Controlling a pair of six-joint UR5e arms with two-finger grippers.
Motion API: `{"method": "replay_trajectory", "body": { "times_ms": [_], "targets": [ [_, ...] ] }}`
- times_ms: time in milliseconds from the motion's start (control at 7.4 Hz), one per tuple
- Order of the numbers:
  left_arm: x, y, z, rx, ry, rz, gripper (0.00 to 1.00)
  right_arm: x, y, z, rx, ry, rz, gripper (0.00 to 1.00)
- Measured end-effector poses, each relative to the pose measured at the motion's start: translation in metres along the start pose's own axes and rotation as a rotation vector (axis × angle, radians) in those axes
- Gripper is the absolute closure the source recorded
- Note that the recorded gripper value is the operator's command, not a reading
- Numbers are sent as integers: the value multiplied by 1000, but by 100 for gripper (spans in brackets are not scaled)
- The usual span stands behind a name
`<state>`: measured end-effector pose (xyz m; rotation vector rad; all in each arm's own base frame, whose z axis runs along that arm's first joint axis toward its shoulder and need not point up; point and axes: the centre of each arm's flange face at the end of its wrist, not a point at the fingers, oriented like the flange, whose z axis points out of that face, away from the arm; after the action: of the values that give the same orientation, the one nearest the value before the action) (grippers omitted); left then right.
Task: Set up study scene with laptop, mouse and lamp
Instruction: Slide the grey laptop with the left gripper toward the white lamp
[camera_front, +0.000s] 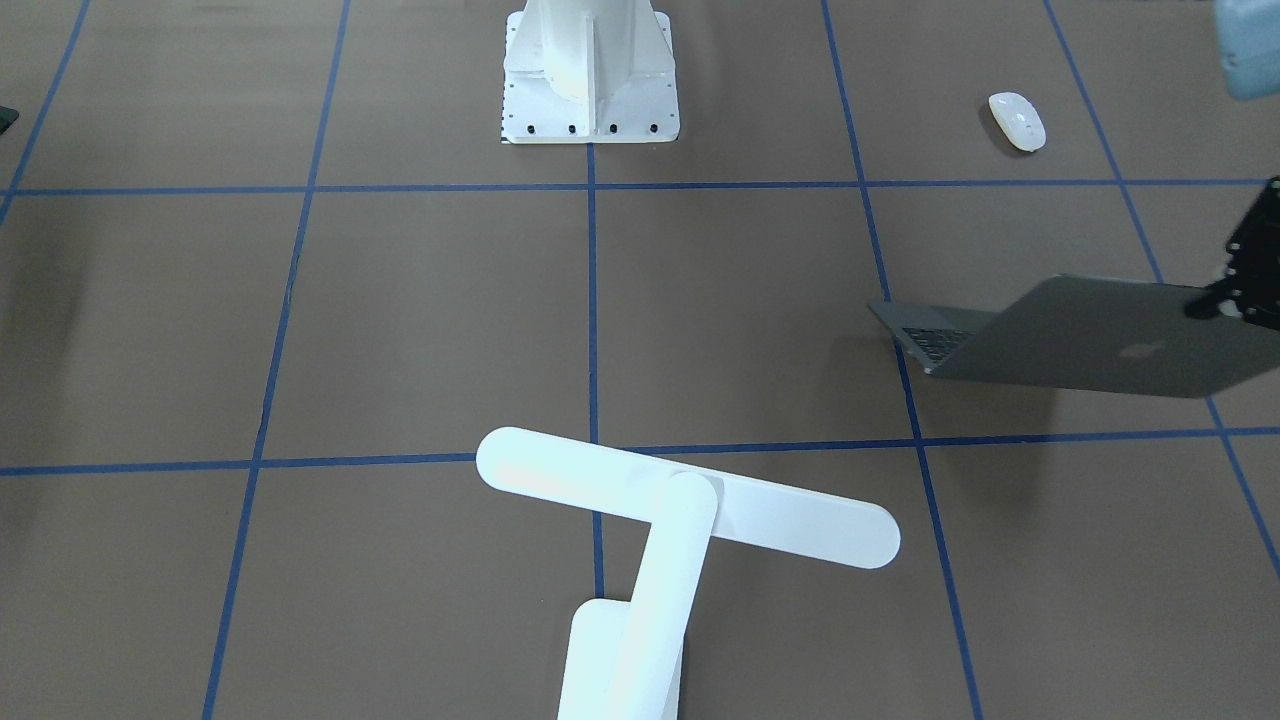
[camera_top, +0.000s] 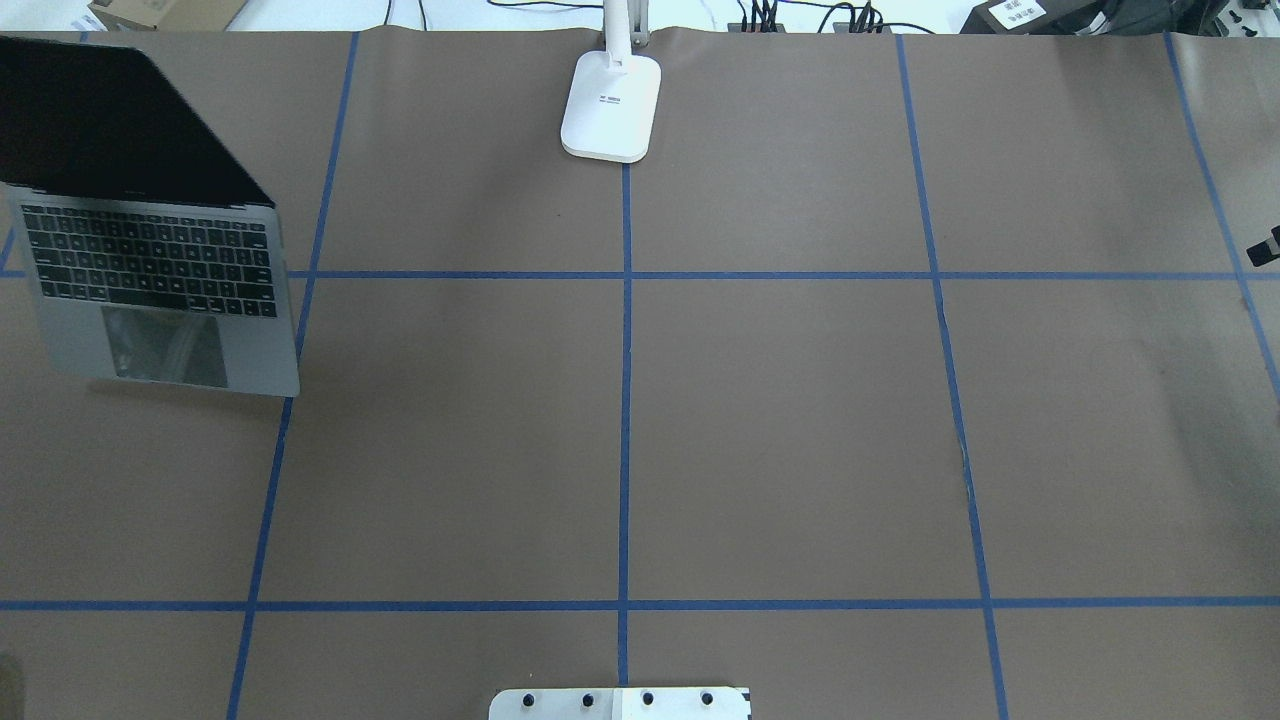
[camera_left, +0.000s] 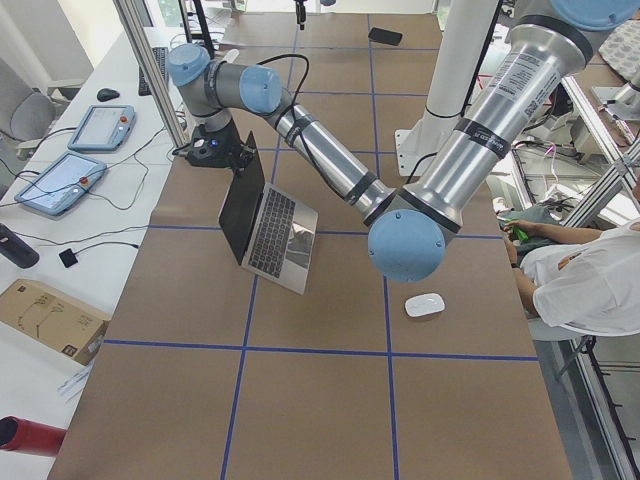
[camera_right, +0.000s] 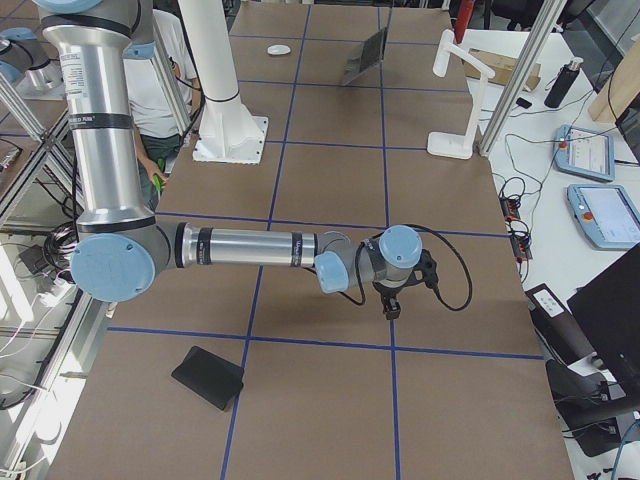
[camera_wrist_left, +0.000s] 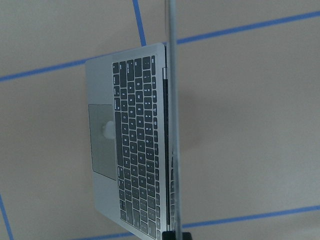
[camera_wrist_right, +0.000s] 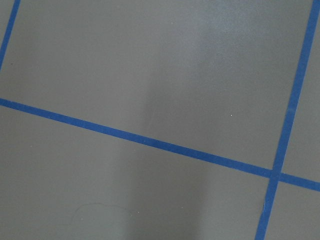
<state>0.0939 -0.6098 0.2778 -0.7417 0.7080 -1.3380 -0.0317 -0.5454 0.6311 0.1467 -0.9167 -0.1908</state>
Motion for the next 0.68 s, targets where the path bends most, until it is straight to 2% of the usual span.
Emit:
{"method": "replay_trajectory", "body": {
  "times_ms": [405, 676],
  "targets": [
    [-42, 131, 38, -1, -28, -60, 100, 3, 1, 2, -5, -1, 34, 1],
    [-59, 185, 75, -4, -58, -32, 100, 5, 4, 4, -9, -2, 44, 1]
  ]
}}
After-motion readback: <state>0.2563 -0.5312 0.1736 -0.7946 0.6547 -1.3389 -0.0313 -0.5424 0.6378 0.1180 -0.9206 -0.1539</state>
